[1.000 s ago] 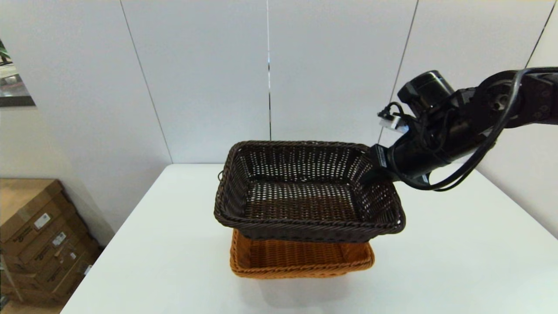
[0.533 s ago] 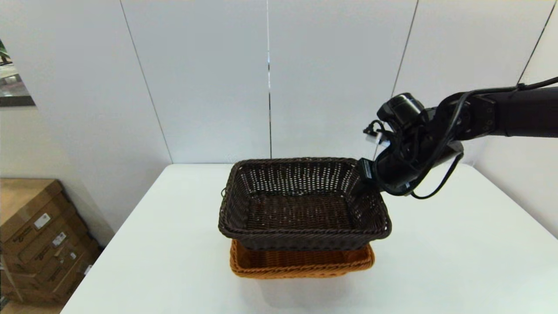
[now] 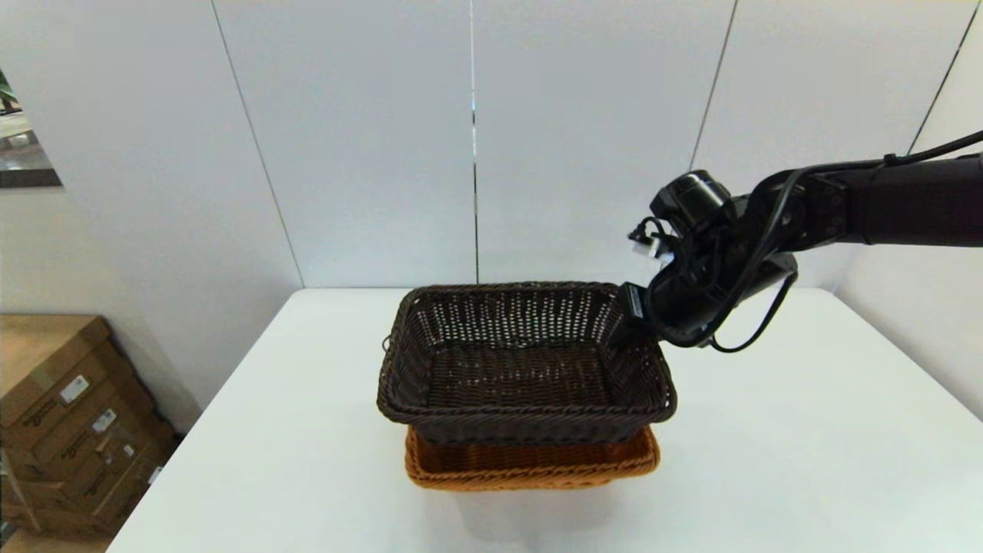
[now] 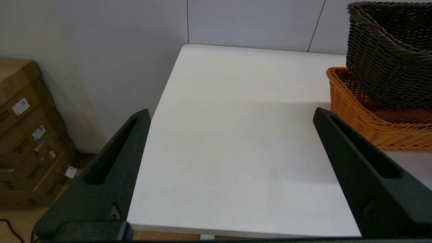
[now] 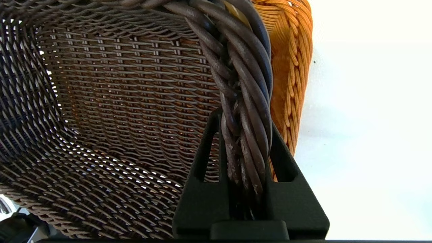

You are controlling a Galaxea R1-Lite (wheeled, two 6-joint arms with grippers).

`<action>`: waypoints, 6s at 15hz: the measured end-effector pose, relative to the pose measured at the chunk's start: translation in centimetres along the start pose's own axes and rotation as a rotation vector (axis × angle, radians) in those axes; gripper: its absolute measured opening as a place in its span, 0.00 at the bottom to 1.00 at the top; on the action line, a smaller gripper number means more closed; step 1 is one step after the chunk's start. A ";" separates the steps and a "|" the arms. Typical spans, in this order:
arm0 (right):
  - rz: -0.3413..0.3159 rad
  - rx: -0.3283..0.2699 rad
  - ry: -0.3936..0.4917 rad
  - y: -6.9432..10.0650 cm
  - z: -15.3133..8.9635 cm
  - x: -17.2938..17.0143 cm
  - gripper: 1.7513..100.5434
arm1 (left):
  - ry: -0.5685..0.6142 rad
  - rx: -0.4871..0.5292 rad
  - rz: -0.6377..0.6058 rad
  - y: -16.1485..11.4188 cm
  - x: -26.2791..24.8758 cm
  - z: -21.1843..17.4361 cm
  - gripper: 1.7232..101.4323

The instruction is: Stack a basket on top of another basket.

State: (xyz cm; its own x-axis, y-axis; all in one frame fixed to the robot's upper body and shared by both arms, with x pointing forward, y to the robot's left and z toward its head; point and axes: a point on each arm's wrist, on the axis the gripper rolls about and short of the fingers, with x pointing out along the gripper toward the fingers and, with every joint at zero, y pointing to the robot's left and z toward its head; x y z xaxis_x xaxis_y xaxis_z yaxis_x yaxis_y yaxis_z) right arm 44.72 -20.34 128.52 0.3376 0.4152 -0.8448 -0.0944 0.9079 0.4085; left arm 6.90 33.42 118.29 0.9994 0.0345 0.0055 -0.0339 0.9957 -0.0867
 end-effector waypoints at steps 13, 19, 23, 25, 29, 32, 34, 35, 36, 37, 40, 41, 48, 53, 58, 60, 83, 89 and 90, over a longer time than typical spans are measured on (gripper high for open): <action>-0.036 0.035 0.055 -1.7 0.4 3.1 0.14 | 0.000 0.000 0.000 0.0 0.0 0.0 0.96; -0.060 0.066 0.056 -3.5 1.1 4.7 0.14 | 0.000 0.000 0.000 0.0 0.0 0.0 0.96; -0.066 0.073 0.061 -3.9 1.2 5.0 0.14 | 0.000 0.000 0.000 0.0 0.0 0.0 0.96; -0.067 0.072 0.052 -4.0 1.3 4.7 0.14 | 0.000 0.000 0.000 0.0 0.0 0.0 0.96; -0.063 0.069 0.040 -3.9 1.3 4.2 0.14 | 0.000 0.000 0.000 0.0 0.0 0.0 0.96; -0.063 0.067 0.034 -3.9 1.4 4.0 0.14 | 0.000 0.000 0.000 0.0 0.0 0.0 0.96; -0.063 0.057 0.031 -3.9 1.4 3.9 0.14 | 0.000 0.000 0.000 0.0 0.0 0.0 0.96; -0.063 0.056 0.030 -3.9 1.4 3.8 0.14 | 0.000 0.000 0.000 0.0 0.0 0.0 0.96; -0.063 0.056 0.030 -3.9 1.4 3.8 0.14 | 0.000 0.000 0.000 0.0 0.0 0.0 0.96; -0.063 0.055 0.030 -3.8 1.4 3.8 0.14 | 0.000 0.000 0.000 0.0 0.0 0.0 0.96; -0.065 0.051 0.030 -3.9 1.4 3.8 0.39 | 0.000 0.000 0.000 0.0 0.0 0.0 0.96; -0.077 0.051 0.025 -3.9 1.4 3.8 0.46 | 0.000 0.000 0.000 0.0 0.0 0.0 0.96; -0.102 0.047 -0.009 -4.4 1.7 2.6 0.77 | 0.000 0.000 0.000 0.0 0.0 0.0 0.96; -0.101 0.041 -0.146 -5.0 1.9 -3.6 0.86 | 0.000 0.000 0.000 0.0 0.0 0.0 0.96; -0.139 -0.111 -0.300 -5.7 -2.6 -12.9 0.92 | 0.000 0.000 0.000 0.0 0.0 0.0 0.96; -0.178 -0.211 -0.332 -6.2 -6.3 -15.8 0.93 | 0.000 0.000 0.000 0.0 0.0 0.0 0.96; -0.457 -0.464 -0.661 -10.7 -37.5 -13.3 0.96 | 0.000 0.000 0.000 0.0 0.0 0.0 0.96; -0.458 -0.466 -0.777 -11.7 -37.7 -11.4 0.96 | 0.000 0.000 0.000 0.0 0.0 0.0 0.96; -0.457 -0.471 -0.796 -11.9 -37.7 -11.1 0.96 | 0.000 0.000 0.000 0.0 0.0 0.0 0.96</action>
State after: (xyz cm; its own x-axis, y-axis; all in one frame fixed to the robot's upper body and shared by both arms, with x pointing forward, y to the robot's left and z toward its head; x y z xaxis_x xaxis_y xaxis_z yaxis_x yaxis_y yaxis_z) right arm 6.76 -33.52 119.99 0.9395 0.0213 -0.3418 -0.1007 0.9711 -0.2163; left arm 6.90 33.42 118.29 0.9994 0.0345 0.0055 -0.0339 0.9957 -0.0865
